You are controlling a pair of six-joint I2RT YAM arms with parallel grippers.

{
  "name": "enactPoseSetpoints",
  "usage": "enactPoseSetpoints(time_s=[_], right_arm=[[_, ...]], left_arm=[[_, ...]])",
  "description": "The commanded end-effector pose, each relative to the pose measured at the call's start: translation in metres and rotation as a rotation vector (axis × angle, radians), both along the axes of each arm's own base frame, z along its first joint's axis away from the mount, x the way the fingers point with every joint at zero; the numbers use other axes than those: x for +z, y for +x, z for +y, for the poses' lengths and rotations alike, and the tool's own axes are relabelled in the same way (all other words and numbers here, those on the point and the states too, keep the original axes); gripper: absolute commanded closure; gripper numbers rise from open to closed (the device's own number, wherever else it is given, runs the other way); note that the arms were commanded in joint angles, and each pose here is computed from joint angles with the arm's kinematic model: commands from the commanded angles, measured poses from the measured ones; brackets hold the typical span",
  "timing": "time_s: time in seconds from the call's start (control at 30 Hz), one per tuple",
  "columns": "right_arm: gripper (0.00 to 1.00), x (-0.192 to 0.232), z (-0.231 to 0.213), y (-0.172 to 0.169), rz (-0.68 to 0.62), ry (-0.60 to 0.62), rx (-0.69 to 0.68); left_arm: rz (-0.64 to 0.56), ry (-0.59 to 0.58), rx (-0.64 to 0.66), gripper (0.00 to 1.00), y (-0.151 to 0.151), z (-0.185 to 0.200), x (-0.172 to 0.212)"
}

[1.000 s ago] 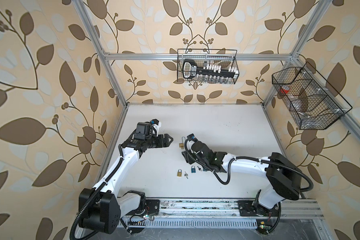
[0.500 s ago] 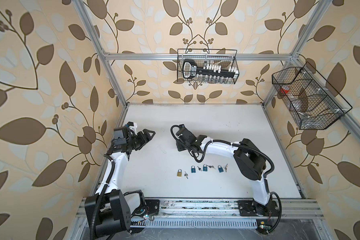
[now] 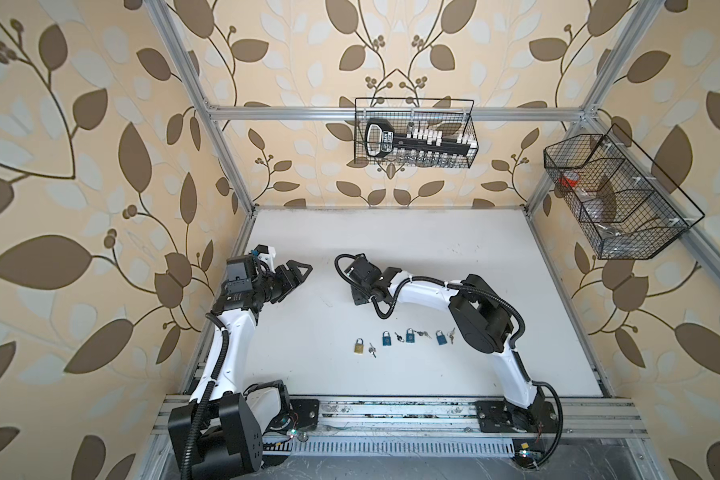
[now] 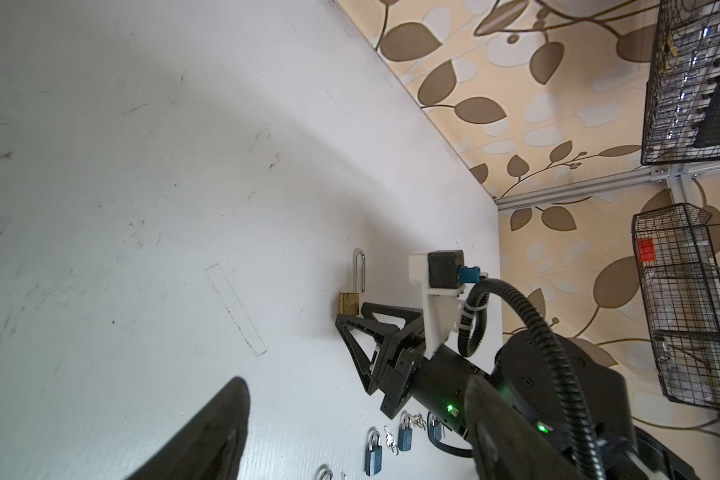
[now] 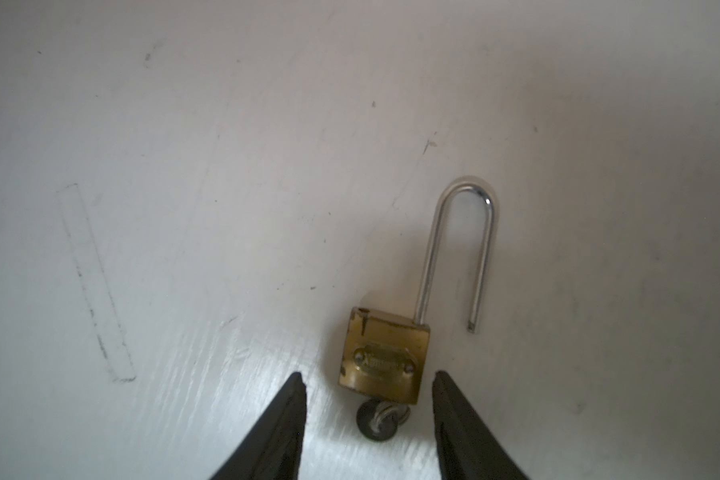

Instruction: Lock with the key

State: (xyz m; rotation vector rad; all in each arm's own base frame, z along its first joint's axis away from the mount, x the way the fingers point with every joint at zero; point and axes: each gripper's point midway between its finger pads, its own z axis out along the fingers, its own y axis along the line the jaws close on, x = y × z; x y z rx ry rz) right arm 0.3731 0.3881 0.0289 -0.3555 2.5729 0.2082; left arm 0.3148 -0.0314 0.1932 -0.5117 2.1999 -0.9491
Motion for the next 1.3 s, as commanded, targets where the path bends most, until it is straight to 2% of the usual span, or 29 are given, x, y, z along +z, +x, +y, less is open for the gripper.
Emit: enactPoseSetpoints(time_s=[0.0, 0.57, 0.67, 0.83, 0.9, 0.97, 1.03, 1.17, 1.27], right_arm=[[0.50, -0.008, -0.005, 0.004, 0.005, -0.041, -0.008], [0.56, -0.036, -0.017, 0.006, 0.052, -0.118, 0.019], [0.63, -0.039, -0.018, 0.004, 0.066, -0.121, 0.024], [0.78, -0.034, -0.015, -0.002, 0.108, -0.070, 0.032], [0.84, -0.015, -0.013, 0.000, 0.098, -0.009, 0.041], [0.92, 0.022, -0.009, 0.005, 0.059, 0.111, 0.070], [1.00, 0.069, -0.010, 0.010, -0.007, 0.272, 0.116], [1.00, 0.154, -0.039, 0.024, -0.180, 0.494, 0.197], [1.00, 0.199, -0.065, 0.027, -0.244, 0.583, 0.253]], left_arm=[[-0.046, 0.002, -0.042, 0.19, -0.003, -0.006, 0.016], [-0.046, 0.029, -0.041, 0.19, 0.002, -0.002, 0.020], [-0.051, 0.039, -0.037, 0.19, 0.002, -0.001, 0.021], [-0.091, 0.061, -0.013, 0.13, 0.004, 0.002, 0.031], [-0.104, 0.067, -0.020, 0.10, 0.004, 0.001, 0.036], [-0.139, 0.072, -0.026, 0.02, 0.005, -0.003, 0.047], [-0.214, 0.100, -0.016, 0.01, 0.007, -0.008, 0.067], [-0.391, 0.151, -0.041, 0.01, 0.010, -0.024, 0.114], [-0.466, 0.124, -0.105, 0.01, 0.018, -0.045, 0.141]])
